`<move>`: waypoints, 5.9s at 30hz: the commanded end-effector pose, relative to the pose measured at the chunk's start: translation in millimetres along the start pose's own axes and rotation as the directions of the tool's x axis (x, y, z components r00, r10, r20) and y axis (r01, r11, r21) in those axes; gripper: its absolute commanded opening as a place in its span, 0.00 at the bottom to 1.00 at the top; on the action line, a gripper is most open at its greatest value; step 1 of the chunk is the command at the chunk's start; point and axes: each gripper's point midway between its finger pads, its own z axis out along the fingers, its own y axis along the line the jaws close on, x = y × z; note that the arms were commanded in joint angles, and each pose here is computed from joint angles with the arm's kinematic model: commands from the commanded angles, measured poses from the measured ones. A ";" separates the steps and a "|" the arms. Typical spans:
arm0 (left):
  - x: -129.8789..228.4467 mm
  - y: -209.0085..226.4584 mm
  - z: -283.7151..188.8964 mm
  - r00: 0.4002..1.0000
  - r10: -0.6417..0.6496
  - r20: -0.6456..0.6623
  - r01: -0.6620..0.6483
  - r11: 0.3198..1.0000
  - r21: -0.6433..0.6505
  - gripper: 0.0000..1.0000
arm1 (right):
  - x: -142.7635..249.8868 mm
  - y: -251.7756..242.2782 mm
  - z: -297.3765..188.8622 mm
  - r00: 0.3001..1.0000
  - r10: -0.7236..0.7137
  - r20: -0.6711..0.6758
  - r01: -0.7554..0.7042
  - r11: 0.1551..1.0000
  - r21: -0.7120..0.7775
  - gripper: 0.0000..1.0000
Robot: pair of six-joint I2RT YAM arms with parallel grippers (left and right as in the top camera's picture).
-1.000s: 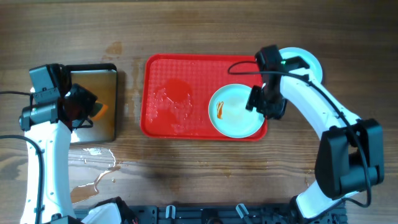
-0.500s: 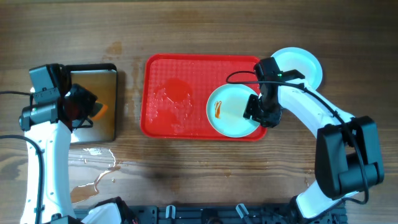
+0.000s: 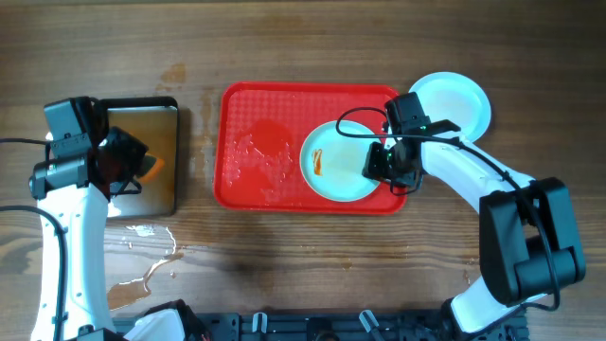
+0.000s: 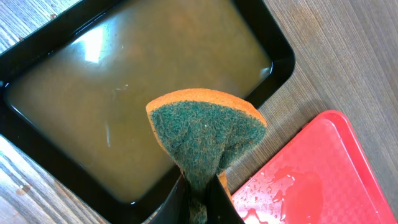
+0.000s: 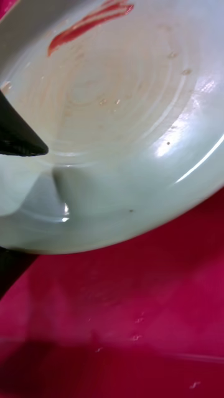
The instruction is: Clean dirty plates on tray and stack at the side
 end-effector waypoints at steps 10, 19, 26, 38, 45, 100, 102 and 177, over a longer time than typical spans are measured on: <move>5.2 -10.3 -1.5 0.999 0.021 -0.029 -0.019 0.998 0.060 0.04 | -15.9 24.0 4.3 0.995 -0.079 0.066 0.086 0.990 -0.108 0.33; 29.4 -49.8 -4.4 0.990 0.117 -0.075 -0.101 0.978 0.184 0.04 | -15.4 35.3 19.4 0.993 -0.107 0.039 0.111 0.988 -0.111 0.16; 64.5 -94.2 -5.5 0.961 0.263 -0.079 -0.232 0.932 0.278 0.04 | -27.6 69.0 7.0 0.988 -0.134 0.075 0.145 0.973 -0.180 0.09; 130.3 -131.2 20.6 0.896 0.409 -0.171 -0.342 0.883 0.322 0.04 | -41.6 71.4 31.1 0.988 -0.124 0.098 0.139 0.976 -0.170 0.19; 150.6 -134.0 35.1 0.869 0.448 -0.211 -0.374 0.873 0.313 0.04 | -54.7 77.7 24.4 0.959 -0.236 0.158 0.259 0.954 -0.149 0.32; 150.9 -140.1 34.7 0.870 0.454 -0.195 -0.377 0.865 0.331 0.04 | -40.5 38.3 45.6 0.977 -0.191 -0.091 0.187 0.981 -0.048 0.04; 153.8 -145.5 33.2 0.866 0.465 -0.184 -0.385 0.855 0.347 0.04 | -40.2 43.7 46.9 0.982 -0.166 -0.084 0.162 0.985 -0.050 0.04; 233.4 -181.1 120.4 0.842 0.529 -0.108 -0.485 0.828 0.280 0.04 | -32.9 58.3 52.0 0.973 -0.218 -0.072 0.216 0.976 -0.035 0.04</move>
